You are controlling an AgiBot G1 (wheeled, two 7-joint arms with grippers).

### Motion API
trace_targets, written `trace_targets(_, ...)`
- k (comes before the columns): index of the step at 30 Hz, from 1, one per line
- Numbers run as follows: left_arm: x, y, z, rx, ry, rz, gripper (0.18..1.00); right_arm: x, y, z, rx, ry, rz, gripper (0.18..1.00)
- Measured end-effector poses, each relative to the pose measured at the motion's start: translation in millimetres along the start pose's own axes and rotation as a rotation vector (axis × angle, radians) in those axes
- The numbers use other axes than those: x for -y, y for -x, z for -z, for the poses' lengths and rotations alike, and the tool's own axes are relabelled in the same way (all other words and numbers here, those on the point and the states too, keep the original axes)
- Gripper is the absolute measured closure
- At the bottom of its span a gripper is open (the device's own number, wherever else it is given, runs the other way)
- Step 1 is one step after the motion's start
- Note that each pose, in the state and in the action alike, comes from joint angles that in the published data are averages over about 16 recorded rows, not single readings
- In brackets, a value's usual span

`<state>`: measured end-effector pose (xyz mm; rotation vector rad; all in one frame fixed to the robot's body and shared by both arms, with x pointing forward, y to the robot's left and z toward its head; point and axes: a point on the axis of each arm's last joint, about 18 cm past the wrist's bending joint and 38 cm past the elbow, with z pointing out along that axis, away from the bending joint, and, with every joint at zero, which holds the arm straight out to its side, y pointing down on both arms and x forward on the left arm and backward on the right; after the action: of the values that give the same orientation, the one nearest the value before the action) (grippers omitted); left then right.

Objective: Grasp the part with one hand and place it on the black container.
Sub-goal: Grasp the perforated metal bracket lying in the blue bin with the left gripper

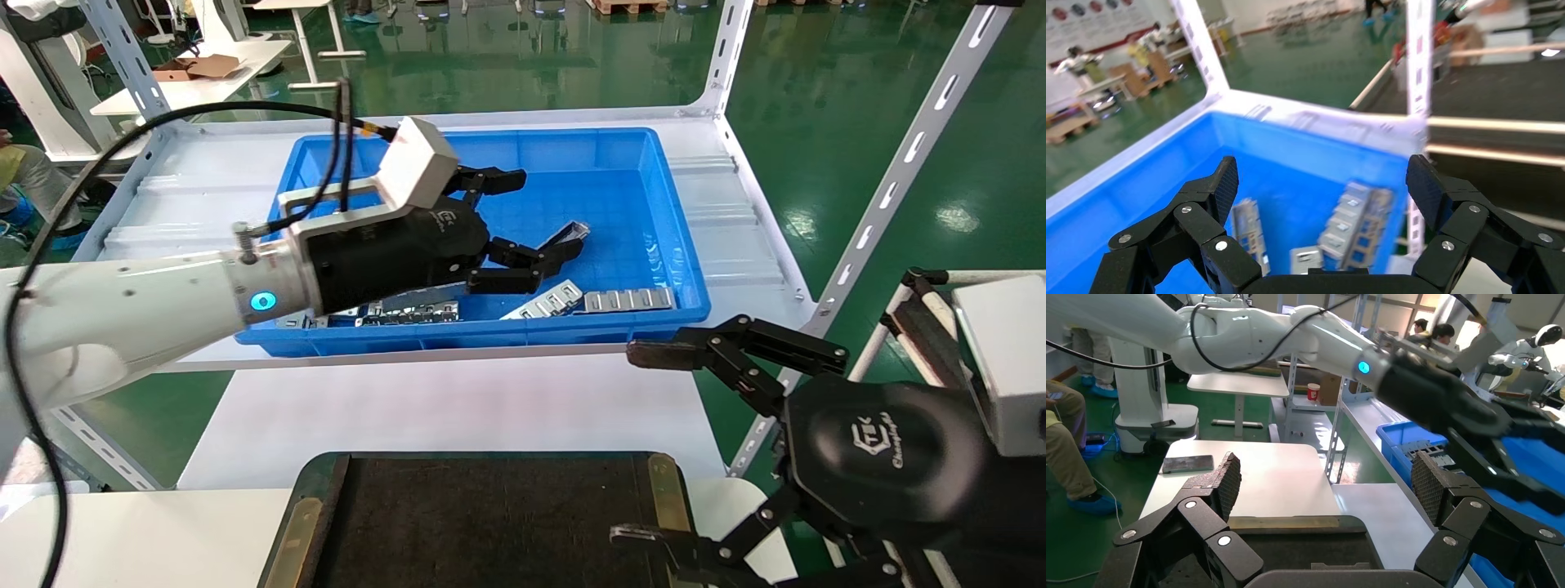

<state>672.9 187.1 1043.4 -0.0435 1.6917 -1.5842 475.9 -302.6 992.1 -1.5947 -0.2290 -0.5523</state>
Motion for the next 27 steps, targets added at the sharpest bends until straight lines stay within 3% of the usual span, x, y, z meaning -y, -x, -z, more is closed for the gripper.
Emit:
trace_targets(13, -24.1, 20.8, -60.2, 0.125, 0.126, -0.006, 0.184, 0.0, 0.0, 0.0, 0.0, 0.0, 0.0, 0.178)
trace_targets(27, -37.0, 24.7, -81.6, 0.193, 0.218, 0.003, 0.184, 0.0, 0.0, 0.0, 0.0, 0.0, 0.0, 0.178)
